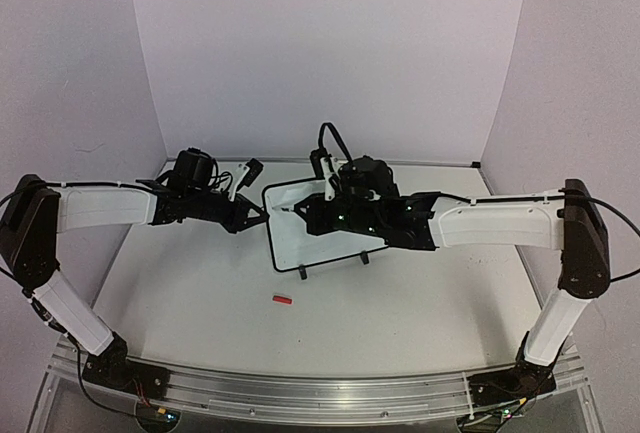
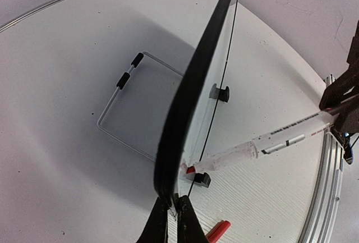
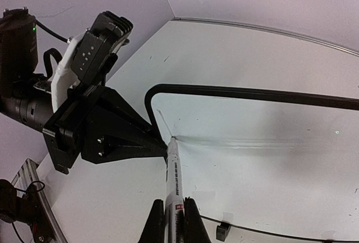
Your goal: Write a sentence on the whiteboard
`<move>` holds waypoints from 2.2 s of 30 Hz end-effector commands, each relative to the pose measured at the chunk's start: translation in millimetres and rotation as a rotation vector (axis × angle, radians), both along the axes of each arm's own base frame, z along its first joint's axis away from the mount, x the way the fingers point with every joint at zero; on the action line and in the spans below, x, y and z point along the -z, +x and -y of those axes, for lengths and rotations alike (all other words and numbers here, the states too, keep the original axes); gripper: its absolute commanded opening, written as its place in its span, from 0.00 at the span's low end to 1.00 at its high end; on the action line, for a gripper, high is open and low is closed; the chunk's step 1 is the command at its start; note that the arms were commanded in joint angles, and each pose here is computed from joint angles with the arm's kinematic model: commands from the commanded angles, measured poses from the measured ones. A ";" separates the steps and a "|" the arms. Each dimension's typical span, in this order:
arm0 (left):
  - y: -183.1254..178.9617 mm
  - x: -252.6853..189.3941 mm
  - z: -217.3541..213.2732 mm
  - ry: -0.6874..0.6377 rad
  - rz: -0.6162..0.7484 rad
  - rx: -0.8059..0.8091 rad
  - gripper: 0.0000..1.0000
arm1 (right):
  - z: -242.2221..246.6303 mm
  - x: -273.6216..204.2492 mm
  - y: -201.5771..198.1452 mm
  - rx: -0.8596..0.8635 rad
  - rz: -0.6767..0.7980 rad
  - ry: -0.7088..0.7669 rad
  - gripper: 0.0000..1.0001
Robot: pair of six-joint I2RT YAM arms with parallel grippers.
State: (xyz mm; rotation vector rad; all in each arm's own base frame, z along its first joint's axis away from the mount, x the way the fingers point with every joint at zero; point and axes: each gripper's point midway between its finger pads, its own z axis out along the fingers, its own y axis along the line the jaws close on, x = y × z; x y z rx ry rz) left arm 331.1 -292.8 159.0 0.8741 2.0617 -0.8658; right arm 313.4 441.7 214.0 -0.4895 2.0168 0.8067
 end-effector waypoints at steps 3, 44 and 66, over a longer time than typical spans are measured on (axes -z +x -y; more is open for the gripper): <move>8.6 -4.2 -0.8 0.039 0.048 -0.005 0.00 | 3.6 -22.1 9.6 0.045 0.055 0.022 0.00; 9.0 0.4 -1.5 0.051 0.042 -0.007 0.00 | 8.3 -58.0 12.1 0.067 0.131 0.092 0.00; 8.2 -3.0 -2.1 0.052 0.051 -0.007 0.00 | 19.7 -20.6 6.5 0.087 0.055 0.019 0.00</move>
